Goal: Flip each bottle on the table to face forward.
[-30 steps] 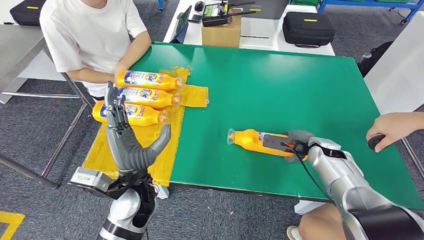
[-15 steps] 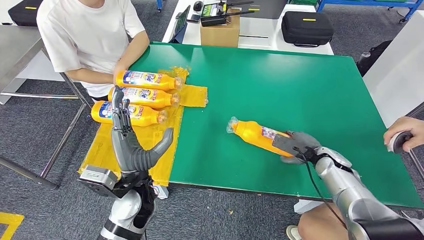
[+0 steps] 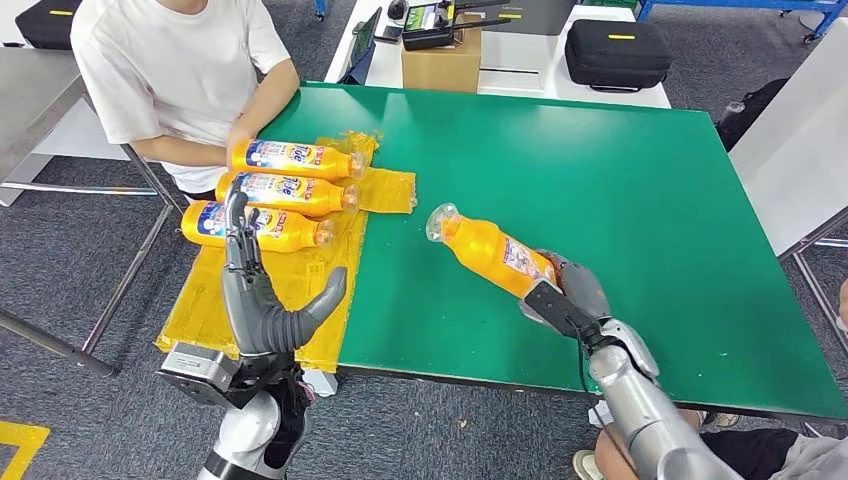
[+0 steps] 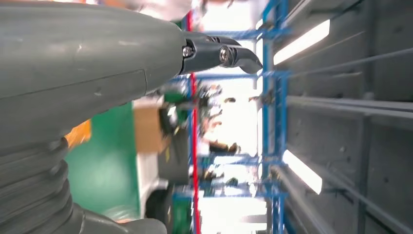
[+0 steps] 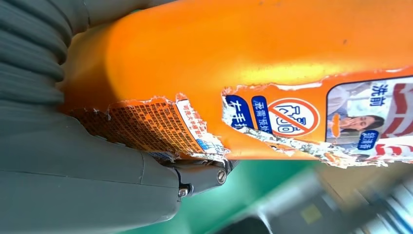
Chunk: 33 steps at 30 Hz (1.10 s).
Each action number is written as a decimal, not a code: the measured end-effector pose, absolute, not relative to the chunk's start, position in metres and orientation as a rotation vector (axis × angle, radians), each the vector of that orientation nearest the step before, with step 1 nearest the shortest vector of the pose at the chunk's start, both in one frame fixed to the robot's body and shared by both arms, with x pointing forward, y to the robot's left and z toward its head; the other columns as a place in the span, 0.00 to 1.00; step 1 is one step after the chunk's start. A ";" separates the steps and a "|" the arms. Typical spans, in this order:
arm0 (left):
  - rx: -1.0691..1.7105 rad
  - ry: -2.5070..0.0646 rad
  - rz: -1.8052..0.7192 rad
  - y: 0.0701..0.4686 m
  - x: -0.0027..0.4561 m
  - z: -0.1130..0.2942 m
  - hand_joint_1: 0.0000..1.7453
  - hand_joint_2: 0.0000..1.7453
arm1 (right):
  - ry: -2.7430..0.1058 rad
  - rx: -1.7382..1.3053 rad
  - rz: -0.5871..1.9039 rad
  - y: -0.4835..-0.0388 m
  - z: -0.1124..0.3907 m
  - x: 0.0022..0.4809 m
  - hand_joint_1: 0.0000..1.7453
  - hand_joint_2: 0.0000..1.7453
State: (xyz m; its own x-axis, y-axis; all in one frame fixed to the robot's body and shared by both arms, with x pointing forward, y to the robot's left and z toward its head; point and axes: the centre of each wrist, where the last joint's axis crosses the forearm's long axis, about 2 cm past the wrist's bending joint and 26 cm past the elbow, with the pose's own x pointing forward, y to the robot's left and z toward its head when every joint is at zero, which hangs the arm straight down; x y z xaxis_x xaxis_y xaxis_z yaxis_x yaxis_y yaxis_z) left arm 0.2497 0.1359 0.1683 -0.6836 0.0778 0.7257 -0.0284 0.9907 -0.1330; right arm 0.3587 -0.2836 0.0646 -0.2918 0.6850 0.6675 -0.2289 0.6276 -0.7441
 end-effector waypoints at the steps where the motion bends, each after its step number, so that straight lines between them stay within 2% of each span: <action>1: -0.068 -2.307 0.155 0.135 0.248 0.167 0.00 1.00 | -1.699 -0.359 0.872 -0.274 0.067 0.354 1.00 1.00; 5: -0.158 -2.292 0.004 0.126 0.237 0.161 0.00 1.00 | -1.939 -0.264 0.673 -0.244 0.086 0.340 1.00 1.00; 10: -0.374 -2.112 -0.115 0.113 0.226 0.147 0.00 1.00 | -2.220 -0.234 0.549 -0.221 0.115 0.318 1.00 1.00; 16: -0.528 -1.980 -0.169 0.101 0.219 0.134 0.00 1.00 | -2.328 -0.178 0.569 -0.198 0.127 0.296 1.00 1.00; 25: -0.715 -1.963 -0.084 0.093 0.220 0.141 0.00 1.00 | -2.396 -0.077 0.553 -0.159 0.131 0.279 1.00 1.00; 33: -0.853 -2.012 -0.010 0.090 0.222 0.157 0.00 1.00 | -2.364 0.095 0.821 -0.117 0.118 0.264 1.00 1.00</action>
